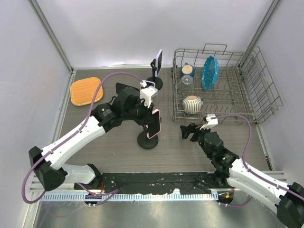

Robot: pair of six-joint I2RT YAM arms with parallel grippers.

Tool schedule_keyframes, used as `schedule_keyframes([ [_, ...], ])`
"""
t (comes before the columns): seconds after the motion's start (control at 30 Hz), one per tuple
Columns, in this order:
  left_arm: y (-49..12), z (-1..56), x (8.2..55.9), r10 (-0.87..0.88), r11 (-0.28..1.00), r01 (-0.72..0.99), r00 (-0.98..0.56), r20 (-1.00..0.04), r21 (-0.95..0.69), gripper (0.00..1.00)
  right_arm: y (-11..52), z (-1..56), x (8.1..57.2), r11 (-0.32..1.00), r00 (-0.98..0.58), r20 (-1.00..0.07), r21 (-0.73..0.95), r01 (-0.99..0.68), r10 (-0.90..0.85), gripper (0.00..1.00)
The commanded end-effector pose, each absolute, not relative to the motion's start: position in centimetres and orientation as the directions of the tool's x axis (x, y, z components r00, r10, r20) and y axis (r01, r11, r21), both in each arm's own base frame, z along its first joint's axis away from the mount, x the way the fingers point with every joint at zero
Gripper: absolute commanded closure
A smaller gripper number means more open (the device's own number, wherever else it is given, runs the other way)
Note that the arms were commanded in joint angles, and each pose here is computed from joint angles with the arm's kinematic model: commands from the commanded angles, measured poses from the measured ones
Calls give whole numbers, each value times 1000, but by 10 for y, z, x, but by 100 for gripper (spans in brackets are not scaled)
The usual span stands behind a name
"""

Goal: Remove the phone from the phone stand

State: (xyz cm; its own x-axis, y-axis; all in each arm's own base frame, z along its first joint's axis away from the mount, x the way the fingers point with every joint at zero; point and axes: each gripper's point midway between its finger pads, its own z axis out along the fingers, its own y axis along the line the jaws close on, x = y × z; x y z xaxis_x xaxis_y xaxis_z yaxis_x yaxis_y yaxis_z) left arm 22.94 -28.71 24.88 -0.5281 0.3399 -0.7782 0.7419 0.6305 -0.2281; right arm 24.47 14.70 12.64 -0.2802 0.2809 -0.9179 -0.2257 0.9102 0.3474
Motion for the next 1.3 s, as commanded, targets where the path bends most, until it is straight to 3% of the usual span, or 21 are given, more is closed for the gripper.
schedule_keyframes([
  [0.0,-271,295,249,159,763,626,-427,-890,-164,100,157,150,248,889,-263,-915,373,-265,306,17],
  [0.1,-260,293,256,85,848,506,-423,-902,-157,100,160,154,246,883,-280,-911,377,-278,301,17],
  [0.23,-260,288,262,-77,896,353,-474,-877,-269,100,161,157,242,886,-311,-907,372,-277,283,17],
  [0.47,-253,276,268,-159,939,195,-488,-858,-285,98,153,160,237,910,-352,-910,321,-263,219,16],
  [0.57,-255,268,266,-149,939,197,-506,-849,-282,71,154,164,232,910,-375,-905,315,-271,201,16],
  [0.6,-255,268,267,-151,939,195,-506,-849,-283,57,154,170,232,907,-374,-904,319,-275,205,16],
  [0.8,-254,295,262,-138,923,256,-474,-869,-287,8,163,192,230,900,-411,-898,299,-317,154,15],
  [0.9,-247,321,261,-147,898,313,-453,-879,-311,0,168,197,233,910,-453,-887,261,-323,93,14],
  [1.03,-218,349,271,-162,877,349,-433,-887,-331,0,174,200,235,916,-505,-862,238,-323,46,13],
  [1.27,-136,331,292,-164,942,204,-416,-895,-268,0,216,227,239,901,-505,-863,226,-371,9,12],
])
